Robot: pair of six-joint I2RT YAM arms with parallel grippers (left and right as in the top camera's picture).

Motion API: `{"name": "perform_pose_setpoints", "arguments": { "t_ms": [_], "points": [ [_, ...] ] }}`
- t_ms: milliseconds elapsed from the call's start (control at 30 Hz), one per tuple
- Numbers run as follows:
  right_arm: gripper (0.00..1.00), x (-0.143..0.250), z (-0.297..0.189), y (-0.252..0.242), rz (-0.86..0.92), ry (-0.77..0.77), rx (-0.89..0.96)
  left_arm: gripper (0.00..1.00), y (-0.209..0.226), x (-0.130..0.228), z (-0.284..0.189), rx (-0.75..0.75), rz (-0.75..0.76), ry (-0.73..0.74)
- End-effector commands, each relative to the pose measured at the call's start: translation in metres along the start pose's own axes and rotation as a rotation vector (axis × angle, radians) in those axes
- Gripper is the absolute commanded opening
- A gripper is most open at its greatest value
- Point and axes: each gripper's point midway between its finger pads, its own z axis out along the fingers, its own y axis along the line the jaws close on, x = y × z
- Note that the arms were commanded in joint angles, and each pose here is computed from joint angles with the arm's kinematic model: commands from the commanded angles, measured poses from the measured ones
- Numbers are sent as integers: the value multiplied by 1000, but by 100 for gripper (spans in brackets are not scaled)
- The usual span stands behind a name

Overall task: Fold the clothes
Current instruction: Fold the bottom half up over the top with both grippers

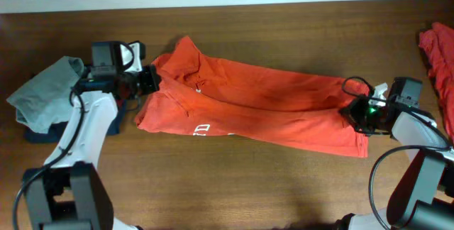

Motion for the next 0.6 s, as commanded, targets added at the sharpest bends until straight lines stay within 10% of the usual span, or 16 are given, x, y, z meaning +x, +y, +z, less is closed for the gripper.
{"name": "perform_pose_setpoints", "arguments": {
  "t_ms": [0, 233, 567],
  "points": [
    [25, -10, -2, 17, -37, -28, -73, 5, -8, -5, 9, 25, 45, -12],
    [60, -7, -12, 25, -28, -4, -148, 48, 4, -31, -27, -52, 65, -23],
    [56, -10, -35, -10, -7, -8, -113, 61, -1, -51, -76, -117, 151, -25]
  ]
}}
